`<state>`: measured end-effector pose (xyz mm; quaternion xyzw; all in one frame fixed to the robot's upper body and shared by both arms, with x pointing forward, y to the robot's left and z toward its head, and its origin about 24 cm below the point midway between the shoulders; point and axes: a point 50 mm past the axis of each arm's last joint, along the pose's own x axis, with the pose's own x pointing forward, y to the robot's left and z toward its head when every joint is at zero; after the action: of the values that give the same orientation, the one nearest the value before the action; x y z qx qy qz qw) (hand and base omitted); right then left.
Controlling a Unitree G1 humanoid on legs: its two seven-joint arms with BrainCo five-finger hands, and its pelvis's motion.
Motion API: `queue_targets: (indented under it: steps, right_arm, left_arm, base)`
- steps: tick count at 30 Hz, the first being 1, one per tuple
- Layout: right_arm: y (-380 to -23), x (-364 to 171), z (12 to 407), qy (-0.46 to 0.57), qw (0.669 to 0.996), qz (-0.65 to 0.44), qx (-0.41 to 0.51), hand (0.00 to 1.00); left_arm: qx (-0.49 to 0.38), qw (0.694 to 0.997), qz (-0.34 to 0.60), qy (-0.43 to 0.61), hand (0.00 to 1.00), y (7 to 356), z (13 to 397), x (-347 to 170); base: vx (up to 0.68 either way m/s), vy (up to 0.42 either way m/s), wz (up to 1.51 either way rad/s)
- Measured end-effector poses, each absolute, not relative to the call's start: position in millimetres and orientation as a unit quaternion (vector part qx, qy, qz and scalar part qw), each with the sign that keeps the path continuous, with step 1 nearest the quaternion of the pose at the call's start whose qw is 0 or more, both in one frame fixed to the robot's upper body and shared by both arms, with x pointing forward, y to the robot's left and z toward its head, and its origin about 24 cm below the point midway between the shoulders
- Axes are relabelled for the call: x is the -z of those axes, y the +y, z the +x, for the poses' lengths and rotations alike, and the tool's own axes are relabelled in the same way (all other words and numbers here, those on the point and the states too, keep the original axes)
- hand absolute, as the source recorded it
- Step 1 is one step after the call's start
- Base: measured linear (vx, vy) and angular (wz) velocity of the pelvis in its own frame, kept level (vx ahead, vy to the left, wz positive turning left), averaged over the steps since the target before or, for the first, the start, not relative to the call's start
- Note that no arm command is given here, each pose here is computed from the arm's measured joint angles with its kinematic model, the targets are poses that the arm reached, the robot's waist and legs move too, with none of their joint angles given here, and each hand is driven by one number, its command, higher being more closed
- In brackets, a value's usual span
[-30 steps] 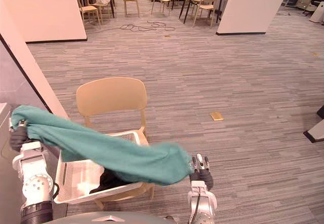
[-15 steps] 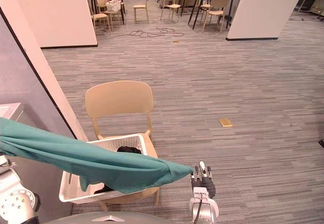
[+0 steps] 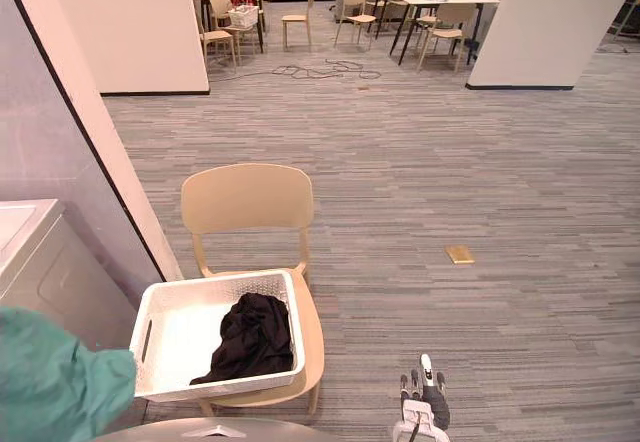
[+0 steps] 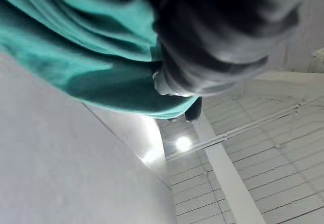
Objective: Pick up the laundry basket with both hands and put the clothes into the washing machine.
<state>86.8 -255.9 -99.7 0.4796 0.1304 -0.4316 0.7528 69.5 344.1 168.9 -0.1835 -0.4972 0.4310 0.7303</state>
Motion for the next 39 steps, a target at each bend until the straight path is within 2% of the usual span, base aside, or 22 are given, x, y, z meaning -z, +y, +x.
queue_targets:
  steps: [7,10,11,12,14,18,22,25,36,39]
  right_arm:
    - [-243.9,121.3,66.3,0.194,0.733,0.478,0.444,0.0]
    - [-237.0,133.0,50.2,0.227,0.713,0.482,0.456,0.0]
    - [-230.0,140.9,39.6,0.261,0.705,0.476,0.457,0.0]
    - [-228.8,142.3,37.6,0.266,0.702,0.476,0.458,0.0]
    - [-219.5,151.5,21.4,0.312,0.687,0.466,0.462,0.0]
    - [-214.0,159.2,4.7,0.37,0.685,0.429,0.458,0.0]
    - [-210.4,164.6,-3.8,0.4,0.67,0.424,0.459,0.0]
    - [-207.4,166.3,-7.4,0.417,0.67,0.414,0.454,0.0]
    - [-205.6,166.3,17.3,0.416,0.694,0.408,0.423,0.0]
    - [-201.9,165.9,31.6,0.426,0.718,0.389,0.389,0.0]
  left_arm:
    - [-0.426,0.739,-0.193,-0.486,1.0,341.4,74.1,-164.6]
    - [-0.408,0.763,-0.217,-0.452,1.0,331.6,84.5,-151.5]
    - [-0.39,0.787,-0.245,-0.411,1.0,319.9,94.8,-137.0]
    - [-0.386,0.79,-0.252,-0.404,1.0,317.5,96.9,-134.4]
    - [-0.353,0.824,-0.297,-0.329,1.0,299.7,114.6,-109.2]
    - [-0.337,0.853,-0.344,-0.201,1.0,283.8,128.4,-58.7]
    - [-0.367,0.836,-0.404,-0.059,1.0,270.9,124.7,6.8]
    - [-0.38,0.823,-0.423,-0.015,1.0,266.7,119.4,26.5]
    - [-0.397,0.803,-0.443,0.038,1.0,258.3,110.7,51.8]
    - [-0.389,0.808,-0.441,0.021,1.0,260.5,112.8,43.5]
  base:
    - [0.0,-0.002,0.13]
    - [0.01,0.003,0.19]
    - [0.02,-0.002,0.17]
    - [0.02,0.001,0.29]
    - [0.01,0.006,0.24]
    - [0.02,-0.005,0.13]
    - [0.02,-0.003,0.1]
    - [0.01,-0.003,0.12]
    - [0.01,-0.011,0.01]
    - [-0.02,-0.063,0.23]
